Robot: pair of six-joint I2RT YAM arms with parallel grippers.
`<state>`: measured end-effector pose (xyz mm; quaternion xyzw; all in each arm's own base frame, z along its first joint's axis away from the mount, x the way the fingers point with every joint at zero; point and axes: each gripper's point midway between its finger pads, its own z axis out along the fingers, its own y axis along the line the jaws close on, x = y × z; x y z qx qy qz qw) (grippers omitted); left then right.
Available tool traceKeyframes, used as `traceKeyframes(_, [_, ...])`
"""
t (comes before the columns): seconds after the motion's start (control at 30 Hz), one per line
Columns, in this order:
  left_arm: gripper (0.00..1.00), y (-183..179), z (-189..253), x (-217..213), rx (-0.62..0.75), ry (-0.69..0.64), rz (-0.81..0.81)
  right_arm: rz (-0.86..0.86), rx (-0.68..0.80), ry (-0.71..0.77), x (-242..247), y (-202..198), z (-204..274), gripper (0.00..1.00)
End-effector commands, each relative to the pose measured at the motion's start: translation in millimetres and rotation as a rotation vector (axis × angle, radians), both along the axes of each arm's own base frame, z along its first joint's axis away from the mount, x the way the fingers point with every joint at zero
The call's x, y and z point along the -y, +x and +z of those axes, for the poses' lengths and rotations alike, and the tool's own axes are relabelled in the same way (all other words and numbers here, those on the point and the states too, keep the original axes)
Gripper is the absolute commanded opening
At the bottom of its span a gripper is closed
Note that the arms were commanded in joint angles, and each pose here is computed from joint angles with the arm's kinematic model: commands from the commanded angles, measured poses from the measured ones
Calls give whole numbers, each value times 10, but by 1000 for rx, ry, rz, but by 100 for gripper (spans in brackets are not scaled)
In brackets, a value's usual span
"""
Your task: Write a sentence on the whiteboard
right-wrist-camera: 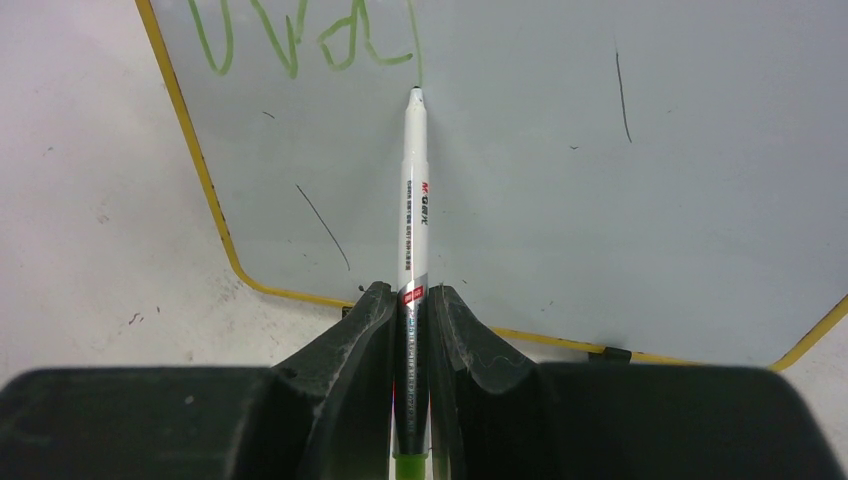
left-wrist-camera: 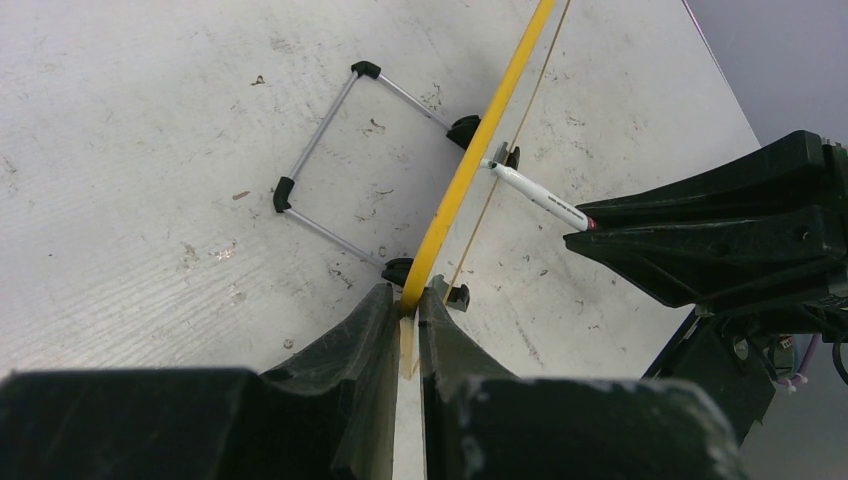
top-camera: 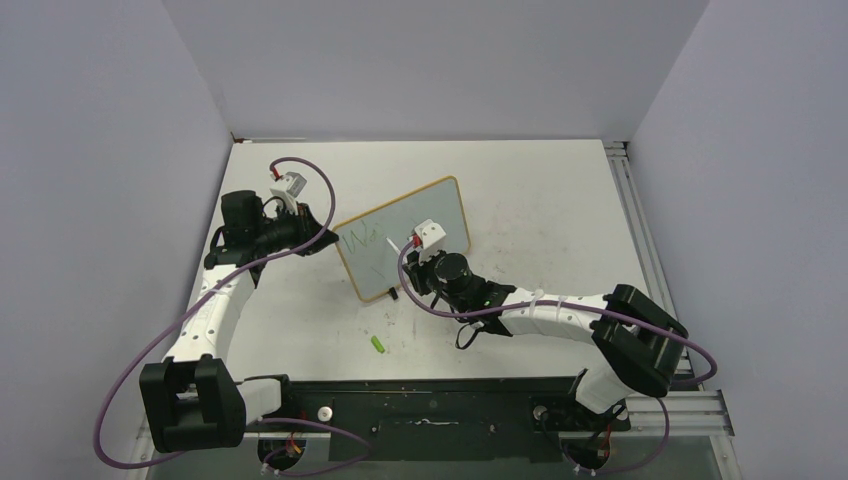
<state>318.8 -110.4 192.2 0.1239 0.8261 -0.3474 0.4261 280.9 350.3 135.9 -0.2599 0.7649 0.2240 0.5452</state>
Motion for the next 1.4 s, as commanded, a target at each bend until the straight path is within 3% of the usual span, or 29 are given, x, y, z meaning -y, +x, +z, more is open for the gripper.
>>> traceKeyframes(0.0, [0, -13, 121, 52, 30, 1, -25, -36, 46, 64, -6, 68, 269, 5])
traceKeyframes(0.8, [0, -14, 122, 53, 31, 1, -26, -63, 111, 109, -147, 297, 584, 5])
traceKeyframes(1.37, [0, -16, 124, 50, 32, 2, -25, -119, 66, 98, -10, 374, 428, 5])
